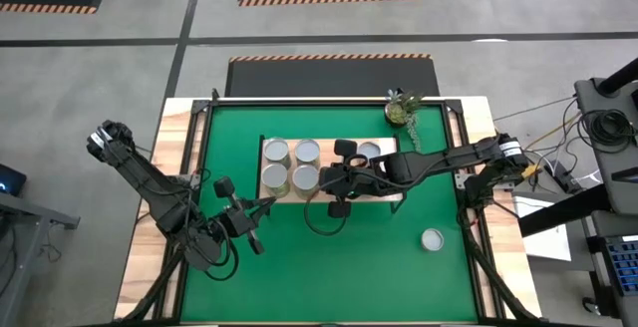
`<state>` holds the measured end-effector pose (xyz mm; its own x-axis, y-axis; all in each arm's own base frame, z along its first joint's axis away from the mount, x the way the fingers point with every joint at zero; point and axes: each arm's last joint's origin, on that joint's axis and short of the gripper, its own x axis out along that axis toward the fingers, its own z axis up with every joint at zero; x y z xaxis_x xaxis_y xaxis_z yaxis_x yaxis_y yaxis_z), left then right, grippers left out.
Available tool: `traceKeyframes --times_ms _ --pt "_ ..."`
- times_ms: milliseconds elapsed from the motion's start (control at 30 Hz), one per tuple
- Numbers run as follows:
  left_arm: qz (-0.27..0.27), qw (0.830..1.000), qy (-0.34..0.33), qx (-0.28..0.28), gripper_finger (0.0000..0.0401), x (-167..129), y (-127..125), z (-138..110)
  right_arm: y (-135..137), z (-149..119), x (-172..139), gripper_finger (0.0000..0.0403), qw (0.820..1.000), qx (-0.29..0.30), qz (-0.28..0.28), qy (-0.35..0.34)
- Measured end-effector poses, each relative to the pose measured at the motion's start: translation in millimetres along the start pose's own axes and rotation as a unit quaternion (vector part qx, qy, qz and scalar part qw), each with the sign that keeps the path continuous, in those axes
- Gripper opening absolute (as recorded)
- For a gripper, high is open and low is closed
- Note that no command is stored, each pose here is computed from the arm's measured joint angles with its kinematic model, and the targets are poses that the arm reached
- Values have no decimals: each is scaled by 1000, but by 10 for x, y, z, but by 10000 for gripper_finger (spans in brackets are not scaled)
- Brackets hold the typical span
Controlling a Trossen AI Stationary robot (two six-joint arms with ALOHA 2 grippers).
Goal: Pick and place cans onto a shelf
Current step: Put the canned pineapple on the shelf, then adjust the cans on the shelf
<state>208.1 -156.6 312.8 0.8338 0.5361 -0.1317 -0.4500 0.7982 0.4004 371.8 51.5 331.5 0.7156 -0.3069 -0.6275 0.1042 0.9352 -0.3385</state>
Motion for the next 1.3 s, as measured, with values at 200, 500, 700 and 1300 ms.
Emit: traceKeyframes --times_ms 200,500,700,1300 --pt "0 1000 0 0 0 0 0 0 0 5 0 9 1000 -3 0 -2" --pt "0 1000 0 0 0 0 0 0 -34 71 -73 9 1000 -7 -6 -16" --pt "0 1000 0 0 0 0 0 0 -101 152 -129 9 999 -17 -20 -30" --pt "0 1000 2 6 0 0 1 -9 -454 58 11 9 998 8 -63 12"
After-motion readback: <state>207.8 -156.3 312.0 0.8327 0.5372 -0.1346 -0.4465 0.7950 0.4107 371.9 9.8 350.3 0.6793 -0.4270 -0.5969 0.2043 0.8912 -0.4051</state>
